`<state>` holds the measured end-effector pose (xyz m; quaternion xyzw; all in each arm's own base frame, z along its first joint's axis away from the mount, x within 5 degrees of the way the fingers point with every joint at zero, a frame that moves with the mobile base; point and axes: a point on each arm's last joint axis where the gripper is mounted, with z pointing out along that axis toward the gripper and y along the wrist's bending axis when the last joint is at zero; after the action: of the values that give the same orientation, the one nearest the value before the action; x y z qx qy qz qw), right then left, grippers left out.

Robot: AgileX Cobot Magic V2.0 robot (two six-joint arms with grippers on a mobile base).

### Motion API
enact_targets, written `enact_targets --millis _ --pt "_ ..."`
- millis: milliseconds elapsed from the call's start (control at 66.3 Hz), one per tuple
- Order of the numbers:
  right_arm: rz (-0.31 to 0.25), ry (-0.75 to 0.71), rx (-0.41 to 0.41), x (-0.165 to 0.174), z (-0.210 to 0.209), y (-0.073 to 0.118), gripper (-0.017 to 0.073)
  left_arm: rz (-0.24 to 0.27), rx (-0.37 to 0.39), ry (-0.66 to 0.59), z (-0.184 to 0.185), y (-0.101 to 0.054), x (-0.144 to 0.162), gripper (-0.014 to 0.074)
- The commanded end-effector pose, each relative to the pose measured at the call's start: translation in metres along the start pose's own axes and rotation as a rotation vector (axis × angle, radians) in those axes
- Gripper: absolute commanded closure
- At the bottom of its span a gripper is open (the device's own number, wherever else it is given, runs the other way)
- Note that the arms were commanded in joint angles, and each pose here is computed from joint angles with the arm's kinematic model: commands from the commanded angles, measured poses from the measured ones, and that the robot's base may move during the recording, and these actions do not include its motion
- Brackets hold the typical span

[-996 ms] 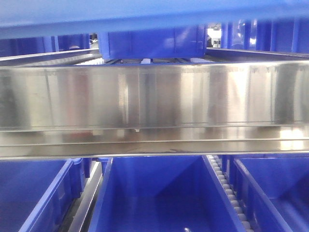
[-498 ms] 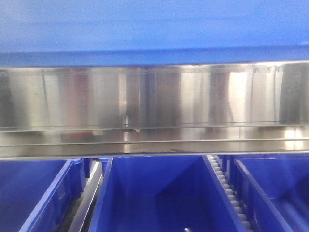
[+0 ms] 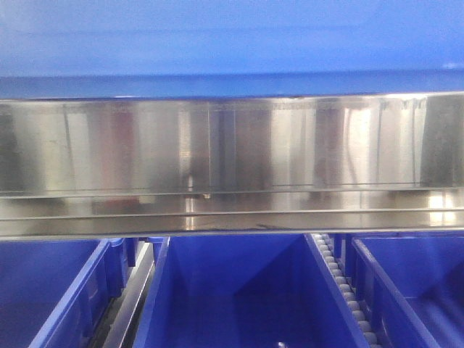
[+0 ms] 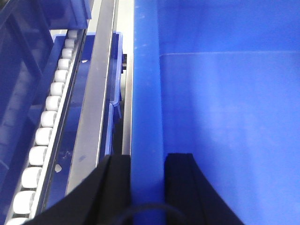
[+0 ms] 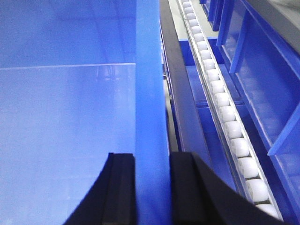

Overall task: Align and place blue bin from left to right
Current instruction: 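Back the base away, pulling the held bin out of the rack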

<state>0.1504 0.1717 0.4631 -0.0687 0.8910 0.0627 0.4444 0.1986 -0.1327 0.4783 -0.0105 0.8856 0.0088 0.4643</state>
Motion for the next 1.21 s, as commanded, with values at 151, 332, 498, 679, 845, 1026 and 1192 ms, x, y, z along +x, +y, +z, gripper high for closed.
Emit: enact_targets --millis 151,332,498,679,845,1026,1192 --pt "-0.004 -0.086 -0.107 -0.007 -0.006 0.009 0.0643 0.006 0.11 -0.062 -0.007 -0.01 -0.004 0.0704" --pt "-0.004 -0.087 -0.108 -0.007 -0.006 0.01 0.0643 0.006 0.11 -0.062 -0.007 -0.01 -0.004 0.0704" --pt "-0.004 -0.093 -0.116 -0.008 -0.006 0.01 0.0643 -0.019 0.137 -0.033 -0.007 -0.012 -0.002 0.0704" --pt "-0.004 -0.094 -0.117 -0.008 -0.006 0.01 0.0643 -0.057 0.163 -0.006 -0.008 -0.015 0.0 0.0704" --pt "-0.004 -0.094 -0.117 -0.008 -0.006 0.01 0.0643 -0.065 0.154 -0.015 -0.008 -0.014 -0.001 0.0704" --pt "-0.004 -0.094 -0.117 -0.008 -0.006 0.01 0.0643 -0.071 0.141 -0.042 -0.01 -0.014 -0.001 0.0704" --pt "-0.004 -0.094 -0.117 -0.008 -0.006 0.01 0.0643 -0.057 0.149 -0.104 -0.02 -0.025 0.002 0.0704"
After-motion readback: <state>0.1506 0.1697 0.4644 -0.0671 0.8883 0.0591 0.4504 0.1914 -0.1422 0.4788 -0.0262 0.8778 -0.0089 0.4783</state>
